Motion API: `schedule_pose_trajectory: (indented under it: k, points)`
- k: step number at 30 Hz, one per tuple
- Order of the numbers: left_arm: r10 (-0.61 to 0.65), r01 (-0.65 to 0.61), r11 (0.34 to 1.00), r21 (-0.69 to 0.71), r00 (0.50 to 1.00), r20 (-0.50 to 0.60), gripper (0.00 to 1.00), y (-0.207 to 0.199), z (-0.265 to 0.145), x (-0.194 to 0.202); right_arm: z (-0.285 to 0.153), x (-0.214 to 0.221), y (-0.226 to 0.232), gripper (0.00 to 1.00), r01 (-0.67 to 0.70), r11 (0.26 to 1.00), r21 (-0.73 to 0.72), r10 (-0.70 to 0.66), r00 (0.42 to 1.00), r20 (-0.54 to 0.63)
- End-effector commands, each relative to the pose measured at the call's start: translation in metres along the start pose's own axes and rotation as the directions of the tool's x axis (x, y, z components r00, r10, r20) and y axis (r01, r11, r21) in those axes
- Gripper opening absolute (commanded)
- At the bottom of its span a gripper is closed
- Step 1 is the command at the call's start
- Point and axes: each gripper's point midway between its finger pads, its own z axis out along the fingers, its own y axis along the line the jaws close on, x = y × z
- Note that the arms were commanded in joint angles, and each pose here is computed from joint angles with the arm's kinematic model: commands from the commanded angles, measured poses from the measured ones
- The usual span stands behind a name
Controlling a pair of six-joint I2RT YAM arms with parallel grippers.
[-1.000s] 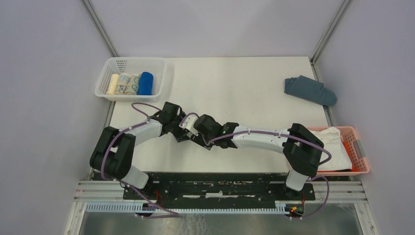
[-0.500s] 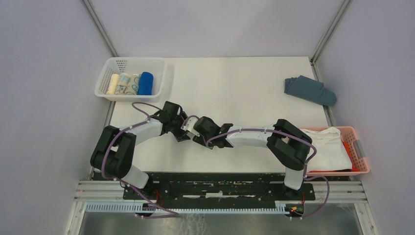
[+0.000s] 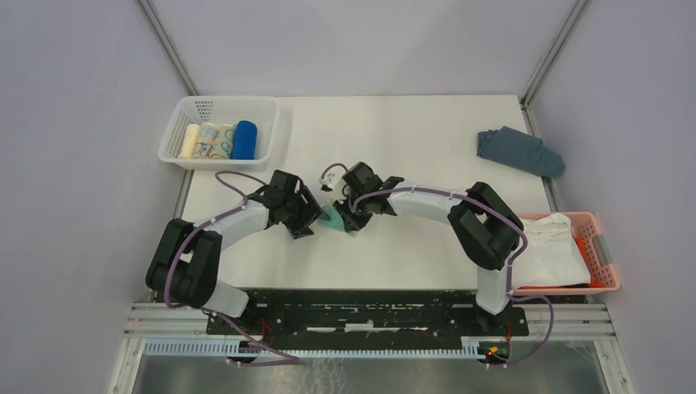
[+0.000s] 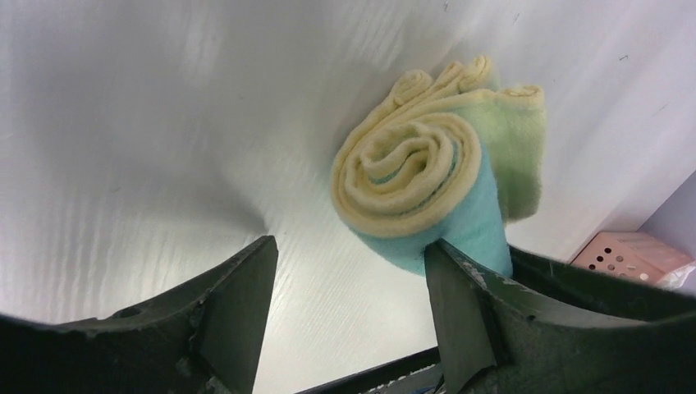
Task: Roll the towels
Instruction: Roll the towel at the center of the board.
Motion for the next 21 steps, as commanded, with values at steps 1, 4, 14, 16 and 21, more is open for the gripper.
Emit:
schedule_pose_trajectory:
  k: [1,4,14,16,21]
  points:
    - [0.016,-0.013,0.999,-0.043,0.998,0.062,0.74,0.015,-0.021,-0.005,-0.008,-0.009,0.043,0.16,-0.228,0.900,-0.372,0.232,0.972,-0.034]
    - [-0.003,0.002,1.000,0.008,0.995,0.100,0.76,0.009,-0.033,-0.008,-0.010,-0.023,0.051,0.15,-0.326,0.803,-0.499,0.350,0.935,-0.047]
    - [-0.069,0.054,0.976,0.211,0.995,0.065,0.78,-0.008,-0.045,0.009,0.012,-0.032,0.048,0.14,-0.621,0.467,-0.629,0.654,0.722,-0.226]
    - [-0.084,0.070,0.970,0.232,0.995,0.049,0.78,-0.009,-0.043,0.013,0.022,-0.024,0.044,0.14,-0.680,0.408,-0.609,0.698,0.663,-0.272]
    - [-0.136,0.116,0.951,0.287,0.989,0.050,0.77,-0.011,-0.039,0.014,0.041,0.002,0.038,0.17,-0.796,0.272,-0.541,0.774,0.515,-0.369]
